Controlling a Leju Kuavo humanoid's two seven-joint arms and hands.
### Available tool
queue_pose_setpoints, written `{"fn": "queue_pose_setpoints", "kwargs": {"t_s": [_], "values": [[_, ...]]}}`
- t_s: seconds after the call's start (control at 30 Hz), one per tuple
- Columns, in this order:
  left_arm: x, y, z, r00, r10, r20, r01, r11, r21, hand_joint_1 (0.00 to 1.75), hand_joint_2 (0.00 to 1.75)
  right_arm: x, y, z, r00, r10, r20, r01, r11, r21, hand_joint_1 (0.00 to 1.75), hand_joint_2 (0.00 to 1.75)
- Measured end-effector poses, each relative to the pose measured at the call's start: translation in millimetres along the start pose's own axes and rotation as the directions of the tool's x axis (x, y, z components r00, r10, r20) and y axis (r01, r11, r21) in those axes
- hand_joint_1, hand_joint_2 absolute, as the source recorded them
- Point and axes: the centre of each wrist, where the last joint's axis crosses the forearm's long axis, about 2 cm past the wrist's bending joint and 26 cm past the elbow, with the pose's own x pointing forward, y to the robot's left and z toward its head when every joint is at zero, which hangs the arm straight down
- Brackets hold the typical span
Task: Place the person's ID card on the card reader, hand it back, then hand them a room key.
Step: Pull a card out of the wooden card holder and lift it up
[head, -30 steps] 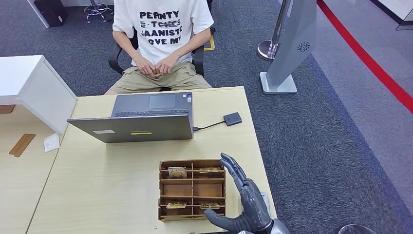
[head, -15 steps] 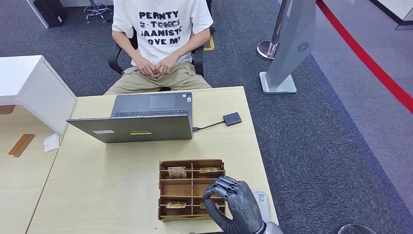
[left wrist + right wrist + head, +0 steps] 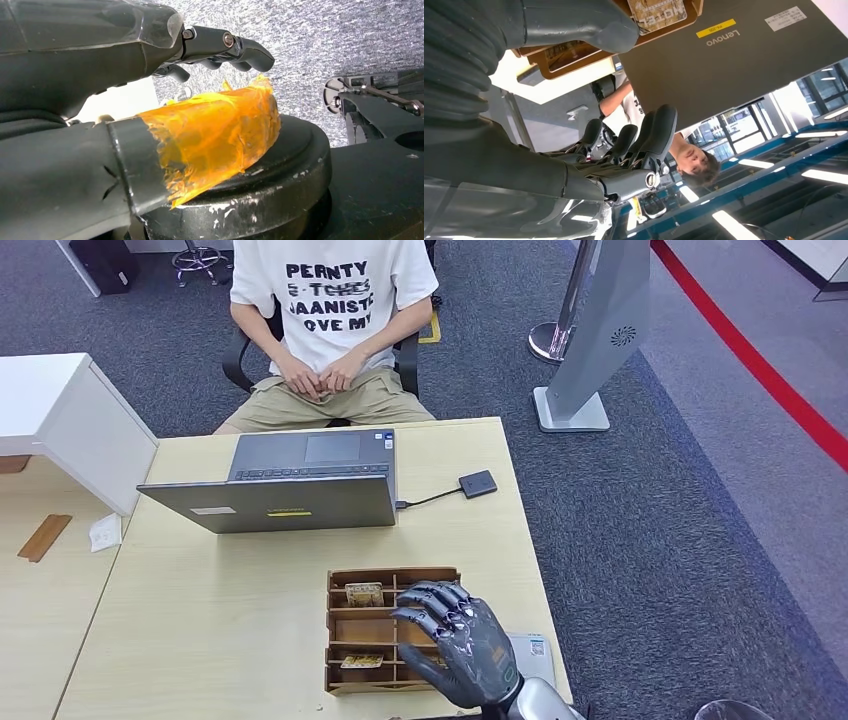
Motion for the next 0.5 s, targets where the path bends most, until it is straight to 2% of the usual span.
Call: {"fn": "queue_pose_setpoints", "kwargs": {"t_s": [0.17, 0.3, 0.37, 0.5], "values": [[0, 0, 0, 1.0, -0.005, -0.002, 0.005, 1.0, 0.0, 0.0, 0.0, -2, 3, -4, 0.999, 0.032, 0.002, -0.032, 0.999, 0.008, 0.82, 1.75], [0, 0, 0, 1.0, -0.014, -0.003, 0.014, 1.0, 0.001, 0.0, 0.0, -7, 4, -10, 0.998, 0.063, 0.004, -0.063, 0.998, 0.013, 1.13, 1.75], [0, 0, 0, 1.0, -0.019, -0.003, 0.019, 1.0, 0.001, 0.0, 0.0, -9, 4, -12, 0.997, 0.077, 0.003, -0.077, 0.997, 0.017, 1.08, 1.75], [0, 0, 0, 1.0, -0.025, -0.005, 0.025, 1.0, 0.0, 0.0, 0.0, -13, 5, -18, 0.995, 0.101, 0.006, -0.101, 0.994, 0.03, 0.88, 1.75]]}}
